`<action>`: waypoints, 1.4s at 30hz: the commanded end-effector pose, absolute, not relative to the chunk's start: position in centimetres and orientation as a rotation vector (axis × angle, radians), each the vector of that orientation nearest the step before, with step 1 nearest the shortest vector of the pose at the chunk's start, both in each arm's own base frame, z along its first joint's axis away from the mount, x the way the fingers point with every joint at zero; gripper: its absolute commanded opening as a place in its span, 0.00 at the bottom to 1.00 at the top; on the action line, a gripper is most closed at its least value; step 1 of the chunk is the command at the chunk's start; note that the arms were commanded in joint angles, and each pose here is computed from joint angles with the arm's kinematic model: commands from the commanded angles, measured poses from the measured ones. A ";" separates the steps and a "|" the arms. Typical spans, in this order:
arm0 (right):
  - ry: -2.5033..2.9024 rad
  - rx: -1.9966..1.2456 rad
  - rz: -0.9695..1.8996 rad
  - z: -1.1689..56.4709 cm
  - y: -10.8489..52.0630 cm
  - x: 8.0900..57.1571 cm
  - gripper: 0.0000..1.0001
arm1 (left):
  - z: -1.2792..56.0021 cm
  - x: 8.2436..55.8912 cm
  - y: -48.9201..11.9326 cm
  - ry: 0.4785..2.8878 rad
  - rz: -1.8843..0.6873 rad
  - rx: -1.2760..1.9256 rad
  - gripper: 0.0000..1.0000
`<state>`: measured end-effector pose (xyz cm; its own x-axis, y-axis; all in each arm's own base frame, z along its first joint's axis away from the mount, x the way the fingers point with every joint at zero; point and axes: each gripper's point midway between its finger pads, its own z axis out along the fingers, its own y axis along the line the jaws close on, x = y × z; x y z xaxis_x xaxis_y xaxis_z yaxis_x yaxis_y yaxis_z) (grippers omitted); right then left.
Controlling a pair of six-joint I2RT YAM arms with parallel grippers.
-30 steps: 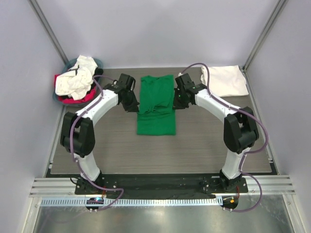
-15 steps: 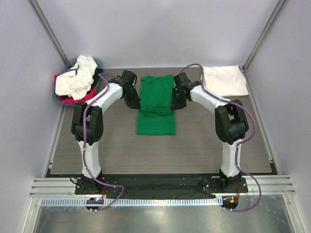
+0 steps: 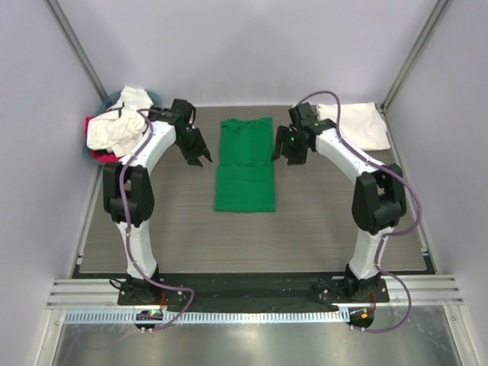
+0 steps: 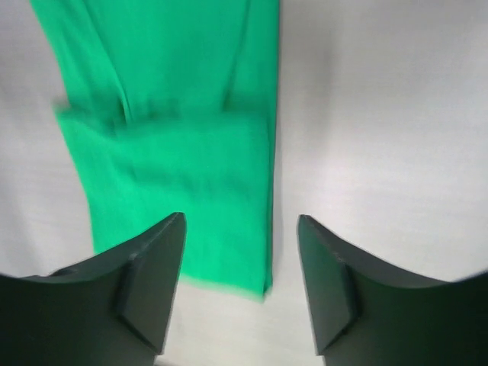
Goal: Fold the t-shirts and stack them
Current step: Fold the tshirt
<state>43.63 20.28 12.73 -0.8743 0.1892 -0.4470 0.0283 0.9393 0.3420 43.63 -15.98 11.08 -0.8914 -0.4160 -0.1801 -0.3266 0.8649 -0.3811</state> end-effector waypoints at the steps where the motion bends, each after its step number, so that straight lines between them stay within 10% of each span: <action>1: 2.563 0.117 0.621 14.6 22.4 39.1 0.65 | 13.5 40.4 -17.2 2.730 -0.590 -0.492 0.40; 14: 2.703 -0.035 0.901 7.9 29.9 30.3 0.29 | 8.4 31.8 -21.7 2.776 -0.698 -0.458 0.28; 33: 2.918 -0.043 0.599 -2.1 22.6 25.3 0.26 | 0.3 28.6 -19.1 2.890 -0.486 -0.489 0.19; 42: 2.936 -0.083 0.423 -1.1 19.3 23.5 0.40 | 0.1 26.3 -16.4 2.902 -0.255 -0.421 0.17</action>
<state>27.63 25.22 2.39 -0.9575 0.0437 -0.2850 -0.1169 0.8447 0.5223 28.63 -19.95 1.93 -0.9316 -0.3310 -0.1500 -0.2578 0.8929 -0.3692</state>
